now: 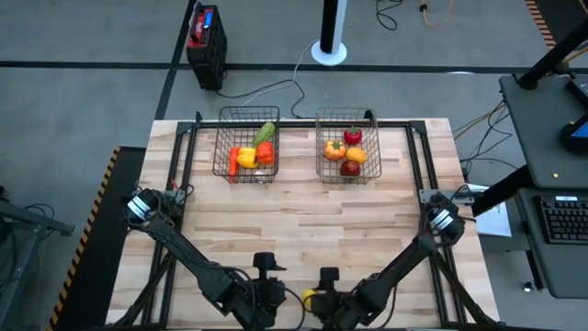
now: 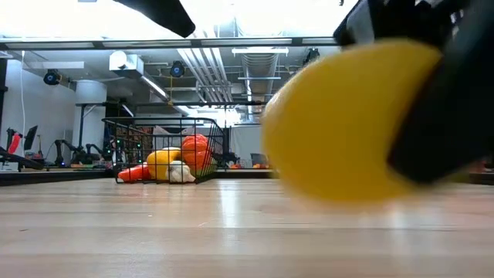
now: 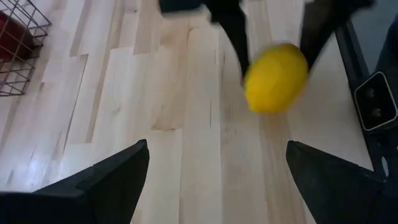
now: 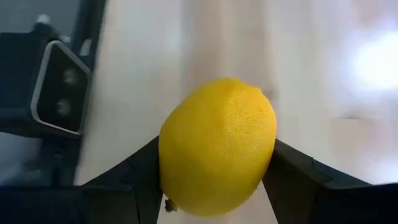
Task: Sort produce into baskets
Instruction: Put the orange lemon into the gold wire basket, then return to Home Position
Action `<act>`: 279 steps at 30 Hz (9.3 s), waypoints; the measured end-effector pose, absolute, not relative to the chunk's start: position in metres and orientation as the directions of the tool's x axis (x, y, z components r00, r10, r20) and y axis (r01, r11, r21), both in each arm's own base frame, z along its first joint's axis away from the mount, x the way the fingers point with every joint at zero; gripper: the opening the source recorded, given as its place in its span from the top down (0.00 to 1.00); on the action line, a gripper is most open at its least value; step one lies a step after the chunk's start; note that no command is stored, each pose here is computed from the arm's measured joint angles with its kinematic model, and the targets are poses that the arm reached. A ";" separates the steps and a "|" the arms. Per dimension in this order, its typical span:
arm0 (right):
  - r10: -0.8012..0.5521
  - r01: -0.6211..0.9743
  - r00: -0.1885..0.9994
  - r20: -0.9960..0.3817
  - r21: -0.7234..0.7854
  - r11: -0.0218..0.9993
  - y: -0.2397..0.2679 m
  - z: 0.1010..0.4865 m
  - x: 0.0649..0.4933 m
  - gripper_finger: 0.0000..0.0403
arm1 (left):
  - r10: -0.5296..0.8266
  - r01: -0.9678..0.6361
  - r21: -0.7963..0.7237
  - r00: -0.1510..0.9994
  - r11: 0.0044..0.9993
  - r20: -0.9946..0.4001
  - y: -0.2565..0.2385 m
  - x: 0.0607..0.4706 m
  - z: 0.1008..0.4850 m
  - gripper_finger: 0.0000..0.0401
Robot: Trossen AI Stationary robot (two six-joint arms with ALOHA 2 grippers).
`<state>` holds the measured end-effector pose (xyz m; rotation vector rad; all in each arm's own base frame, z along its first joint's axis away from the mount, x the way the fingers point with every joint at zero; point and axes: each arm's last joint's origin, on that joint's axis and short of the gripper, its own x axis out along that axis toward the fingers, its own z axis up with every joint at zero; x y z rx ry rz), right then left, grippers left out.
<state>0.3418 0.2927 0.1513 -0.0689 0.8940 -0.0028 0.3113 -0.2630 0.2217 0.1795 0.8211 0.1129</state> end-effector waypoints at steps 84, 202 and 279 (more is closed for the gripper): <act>-0.189 0.387 0.712 -0.676 0.154 0.909 -0.079 0.263 0.288 0.21 | 0.147 -0.091 0.337 0.978 0.937 -0.146 -0.155 0.231 0.315 0.21; -0.129 0.113 0.984 0.120 0.127 0.985 -0.007 0.178 0.098 0.29 | 0.260 -0.269 -0.078 0.959 0.960 -0.110 0.003 0.111 0.160 0.22; -0.129 0.113 0.985 0.118 0.129 0.985 -0.007 0.178 0.098 0.29 | 0.260 -0.269 -0.078 0.959 0.960 -0.109 0.003 0.111 0.160 0.22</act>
